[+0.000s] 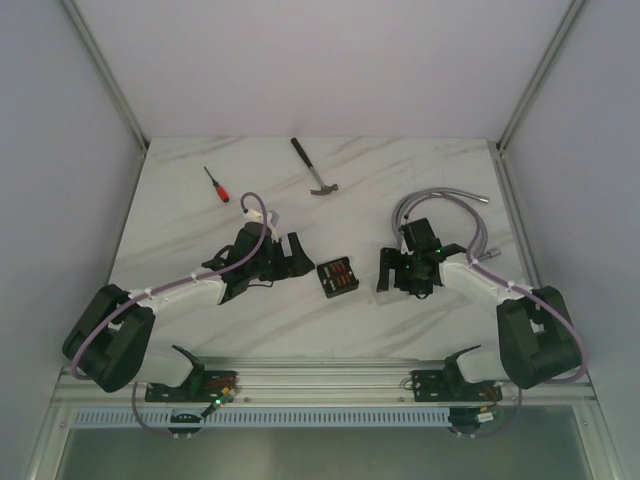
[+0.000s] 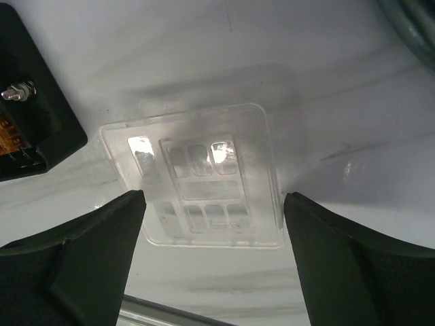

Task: Snap on the fuse box
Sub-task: Move the fuse box cover to the center of the board.

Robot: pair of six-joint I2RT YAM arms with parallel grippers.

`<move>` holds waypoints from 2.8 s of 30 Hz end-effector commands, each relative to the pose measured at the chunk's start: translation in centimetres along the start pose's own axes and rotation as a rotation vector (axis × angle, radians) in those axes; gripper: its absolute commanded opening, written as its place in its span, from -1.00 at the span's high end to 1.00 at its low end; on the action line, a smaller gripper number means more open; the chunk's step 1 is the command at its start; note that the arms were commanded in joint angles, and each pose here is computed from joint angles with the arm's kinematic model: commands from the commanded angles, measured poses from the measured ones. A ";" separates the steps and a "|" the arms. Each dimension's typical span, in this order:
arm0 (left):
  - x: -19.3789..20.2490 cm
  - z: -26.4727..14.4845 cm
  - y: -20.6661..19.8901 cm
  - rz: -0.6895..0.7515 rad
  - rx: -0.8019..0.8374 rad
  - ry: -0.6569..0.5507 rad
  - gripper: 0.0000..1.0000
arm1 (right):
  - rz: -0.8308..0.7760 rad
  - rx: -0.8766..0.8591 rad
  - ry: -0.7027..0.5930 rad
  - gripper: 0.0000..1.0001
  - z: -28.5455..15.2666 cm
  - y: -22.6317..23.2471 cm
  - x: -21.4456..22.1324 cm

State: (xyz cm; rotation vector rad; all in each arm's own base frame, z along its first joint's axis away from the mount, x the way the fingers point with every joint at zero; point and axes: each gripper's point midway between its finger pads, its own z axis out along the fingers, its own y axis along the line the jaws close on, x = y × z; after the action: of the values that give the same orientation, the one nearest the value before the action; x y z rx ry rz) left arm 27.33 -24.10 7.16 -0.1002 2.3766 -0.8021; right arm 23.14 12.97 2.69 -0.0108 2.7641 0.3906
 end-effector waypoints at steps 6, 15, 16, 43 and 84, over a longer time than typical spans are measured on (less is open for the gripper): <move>0.1 -0.1 0.4 0.007 -0.012 0.004 -1.00 | -0.036 0.097 0.011 -0.67 -0.8 -0.3 -0.3; 0.1 -0.2 0.5 0.003 -0.019 0.002 -1.00 | -0.086 0.171 0.021 -0.66 -1.0 -1.5 -0.7; 0.2 -0.2 0.5 0.001 -0.020 0.004 -1.00 | -0.091 0.163 0.027 -0.64 -0.8 -1.4 -0.5; 0.1 -0.3 0.7 0.009 -0.024 -0.002 -1.00 | -0.206 0.177 0.001 -1.00 -1.0 1.9 -1.4; 0.0 -0.3 -0.3 0.017 0.012 0.016 -1.00 | -0.166 0.136 -0.101 -1.00 -1.5 3.3 -2.7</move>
State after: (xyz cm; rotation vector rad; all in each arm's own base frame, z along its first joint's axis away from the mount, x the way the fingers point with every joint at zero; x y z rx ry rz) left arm 27.21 -24.01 7.02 -0.0918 2.3836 -0.7956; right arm 25.46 16.30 3.80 -0.2556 2.7062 0.1063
